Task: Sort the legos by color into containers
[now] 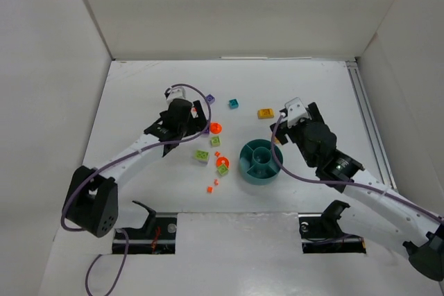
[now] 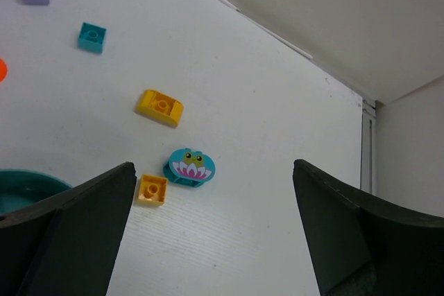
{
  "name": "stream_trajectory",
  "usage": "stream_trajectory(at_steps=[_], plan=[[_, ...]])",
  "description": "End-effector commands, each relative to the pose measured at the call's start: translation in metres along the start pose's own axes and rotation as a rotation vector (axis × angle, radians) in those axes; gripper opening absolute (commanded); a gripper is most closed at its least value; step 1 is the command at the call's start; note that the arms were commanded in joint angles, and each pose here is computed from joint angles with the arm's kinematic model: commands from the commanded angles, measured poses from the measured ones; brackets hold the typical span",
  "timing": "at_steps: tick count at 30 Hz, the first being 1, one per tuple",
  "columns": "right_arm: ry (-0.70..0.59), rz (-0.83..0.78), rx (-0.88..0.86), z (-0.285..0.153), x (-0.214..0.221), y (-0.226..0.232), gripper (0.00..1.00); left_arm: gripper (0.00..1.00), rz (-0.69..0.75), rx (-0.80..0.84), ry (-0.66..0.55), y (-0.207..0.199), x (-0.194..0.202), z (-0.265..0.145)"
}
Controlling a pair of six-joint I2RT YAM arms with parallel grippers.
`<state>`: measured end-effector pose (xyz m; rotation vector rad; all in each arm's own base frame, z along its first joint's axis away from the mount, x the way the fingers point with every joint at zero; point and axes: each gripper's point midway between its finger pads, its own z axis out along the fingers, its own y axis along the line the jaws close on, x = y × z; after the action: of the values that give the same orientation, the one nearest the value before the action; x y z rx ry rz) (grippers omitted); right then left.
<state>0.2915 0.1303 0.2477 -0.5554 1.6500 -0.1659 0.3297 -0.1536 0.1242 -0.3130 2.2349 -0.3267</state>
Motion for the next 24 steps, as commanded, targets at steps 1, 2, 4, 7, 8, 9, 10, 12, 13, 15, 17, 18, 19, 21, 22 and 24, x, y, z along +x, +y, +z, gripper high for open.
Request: stream_trajectory(at_steps=[1,2,4,7,8,9,10,12,13,15,17,18,19,21,22,24], plan=[[0.02,0.008,0.024,0.003,-0.001,-0.002,0.98,0.91,0.078,0.088,-0.021,-0.026,-0.016,0.011],[0.03,0.002,0.021,0.005,0.001,0.0,0.97,0.91,0.091,0.083,-0.015,-0.026,-0.015,0.015],[0.041,-0.003,0.027,0.006,0.004,0.0,0.97,0.91,0.105,0.07,0.005,-0.027,-0.011,0.028],[0.042,-0.003,0.027,0.007,0.002,0.0,0.94,0.86,0.11,0.042,0.011,-0.028,-0.011,0.044],[0.045,-0.002,0.035,0.008,0.003,-0.003,0.94,0.86,0.114,0.033,0.024,-0.026,-0.007,0.047],[0.045,-0.002,0.035,0.008,0.003,-0.003,0.94,0.84,0.12,0.041,0.012,-0.029,-0.011,0.051],[0.053,-0.006,0.032,0.008,0.005,-0.002,0.93,0.84,0.119,0.042,0.01,-0.032,-0.012,0.056],[0.053,-0.007,0.032,0.008,0.005,-0.002,0.93,0.83,0.134,0.049,0.019,-0.034,-0.01,0.062],[0.053,-0.007,0.032,0.008,0.005,-0.002,0.93,0.82,0.14,0.064,0.013,-0.037,-0.01,0.065],[0.068,-0.016,0.027,0.009,0.009,0.0,0.93,0.82,0.145,0.054,0.029,-0.037,-0.006,0.075],[0.068,-0.016,0.027,0.009,0.009,0.0,0.93,0.77,0.154,0.061,0.037,-0.042,-0.007,0.082],[0.068,-0.016,0.027,0.009,0.009,0.0,0.93,0.76,0.161,0.045,0.062,-0.039,0.0,0.089],[0.068,-0.016,0.027,0.009,0.009,0.0,0.93,0.75,0.159,0.05,0.055,-0.043,-0.004,0.091],[0.068,-0.016,0.027,0.009,0.009,0.0,0.93,0.72,0.164,0.038,0.074,-0.041,0.001,0.097],[0.075,-0.021,0.024,0.008,0.011,0.0,0.93,0.7,0.162,0.036,0.059,-0.043,-0.005,0.097],[0.083,-0.025,0.022,0.008,0.015,0.002,0.93,0.67,0.156,0.024,0.077,-0.04,0.001,0.099]])
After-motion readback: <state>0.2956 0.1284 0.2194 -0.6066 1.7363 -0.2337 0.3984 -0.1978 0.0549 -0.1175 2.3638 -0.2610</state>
